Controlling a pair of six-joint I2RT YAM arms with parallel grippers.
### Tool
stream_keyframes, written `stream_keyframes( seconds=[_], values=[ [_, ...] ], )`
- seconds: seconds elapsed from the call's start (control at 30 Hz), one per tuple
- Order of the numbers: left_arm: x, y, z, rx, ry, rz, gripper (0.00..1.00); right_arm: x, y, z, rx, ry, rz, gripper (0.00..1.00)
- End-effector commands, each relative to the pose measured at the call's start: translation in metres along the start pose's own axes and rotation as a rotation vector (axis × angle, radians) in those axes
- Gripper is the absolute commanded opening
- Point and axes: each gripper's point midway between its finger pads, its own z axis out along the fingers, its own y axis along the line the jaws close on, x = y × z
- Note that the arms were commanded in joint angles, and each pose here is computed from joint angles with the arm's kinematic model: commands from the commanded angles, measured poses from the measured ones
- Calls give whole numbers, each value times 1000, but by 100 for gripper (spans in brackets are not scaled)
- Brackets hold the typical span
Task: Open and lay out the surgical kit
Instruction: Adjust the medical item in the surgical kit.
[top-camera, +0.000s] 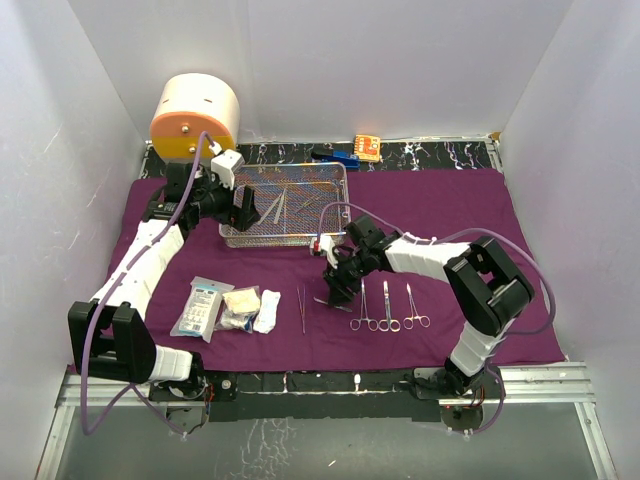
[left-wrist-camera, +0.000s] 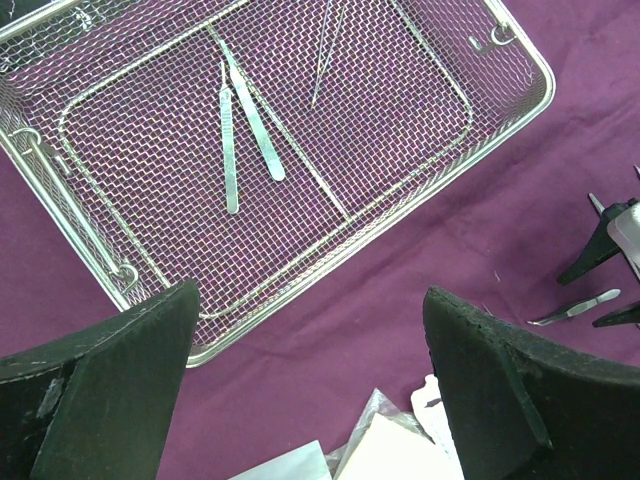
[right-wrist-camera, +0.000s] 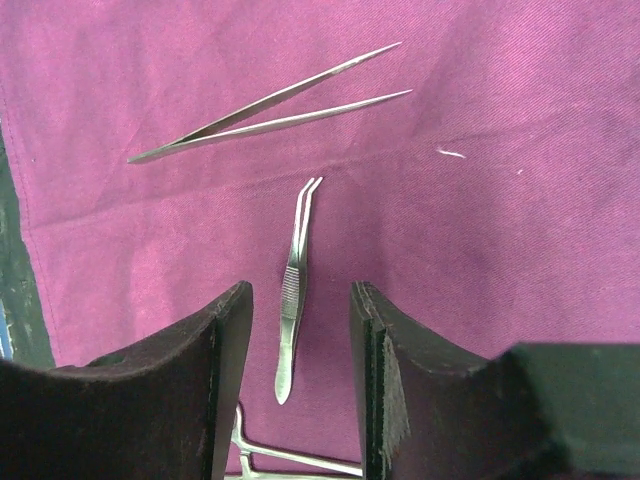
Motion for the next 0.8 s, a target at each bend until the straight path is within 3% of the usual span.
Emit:
stream_keyframes(
  seconds=[0.0,0.77],
  values=[
    [-21,-6,-14,11,-68,9,93,-15,3,2,-35,-20,-3,40],
    [-21,-11,-16,32,-79,22,95,2,10,12,-30,49,30,24]
  ],
)
